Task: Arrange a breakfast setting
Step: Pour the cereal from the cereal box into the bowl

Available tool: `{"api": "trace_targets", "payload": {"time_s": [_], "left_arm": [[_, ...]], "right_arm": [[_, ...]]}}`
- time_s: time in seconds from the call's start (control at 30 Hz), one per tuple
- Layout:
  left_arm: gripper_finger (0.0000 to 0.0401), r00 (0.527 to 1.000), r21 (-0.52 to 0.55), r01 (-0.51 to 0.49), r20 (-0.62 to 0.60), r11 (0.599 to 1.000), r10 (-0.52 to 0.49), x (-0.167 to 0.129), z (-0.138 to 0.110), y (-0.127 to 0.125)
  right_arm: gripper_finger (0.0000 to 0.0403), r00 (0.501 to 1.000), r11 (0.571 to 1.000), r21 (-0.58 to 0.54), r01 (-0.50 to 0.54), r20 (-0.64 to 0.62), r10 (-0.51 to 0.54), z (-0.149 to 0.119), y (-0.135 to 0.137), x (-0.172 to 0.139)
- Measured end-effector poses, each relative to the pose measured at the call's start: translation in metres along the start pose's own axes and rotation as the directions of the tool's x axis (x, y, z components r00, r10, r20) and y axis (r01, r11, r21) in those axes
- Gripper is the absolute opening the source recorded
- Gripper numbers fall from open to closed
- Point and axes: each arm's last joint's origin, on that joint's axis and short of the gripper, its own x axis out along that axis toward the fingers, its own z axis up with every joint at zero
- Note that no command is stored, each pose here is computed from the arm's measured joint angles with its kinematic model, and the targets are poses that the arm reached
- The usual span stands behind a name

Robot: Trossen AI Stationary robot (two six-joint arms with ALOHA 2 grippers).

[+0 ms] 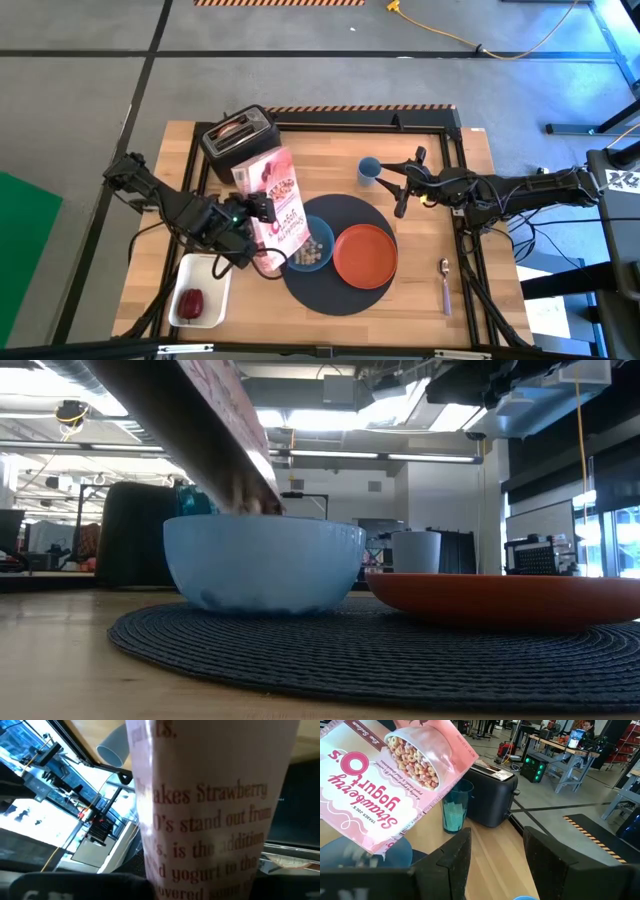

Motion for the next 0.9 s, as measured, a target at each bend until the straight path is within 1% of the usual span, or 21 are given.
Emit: {"api": "trace_targets", "payload": {"time_s": [0.23, 0.37, 0.47, 0.6, 0.8, 0.9], "left_arm": [[0.0091, 0.999, -0.052, 0.031, 0.018, 0.998, -0.031, 0.005, -0.003, 0.001], [0.0091, 0.997, -0.1, 0.068, 0.039, 0.993, -0.065, 0.01, -0.006, 0.001], [0.0091, 0.994, -0.155, 0.104, 0.058, 0.982, -0.096, 0.015, -0.009, 0.001], [0.0091, 0.986, -0.2, 0.156, 0.091, 0.967, -0.141, 0.023, -0.013, 0.002], [0.0091, 0.982, -0.223, 0.182, 0.092, 0.958, -0.165, 0.027, -0.021, 0.003], [0.0091, 0.979, -0.262, 0.188, 0.126, 0.947, -0.16, 0.025, -0.028, 0.007]], "right_arm": [[0.0172, 1.0, 1.0, 0.001, 0.0, 0.0, 0.0, 0.0, 0.0, 0.0], [0.0172, 1.0, 1.0, 0.001, 0.0, 0.0, 0.0, 0.0, 0.0, 0.0], [0.0172, 1.0, 1.0, 0.001, -0.001, 0.0, 0.001, 0.0, 0.0, 0.0], [0.0172, 1.0, 1.0, 0.001, -0.001, 0.001, 0.001, 0.0, 0.0, 0.0], [0.0172, 1.0, 1.0, 0.0, -0.001, 0.0, 0.001, 0.0, 0.0, 0.0], [0.0172, 1.0, 1.0, 0.0, -0.001, 0.0, 0.001, 0.0, 0.0, 0.0]]}}
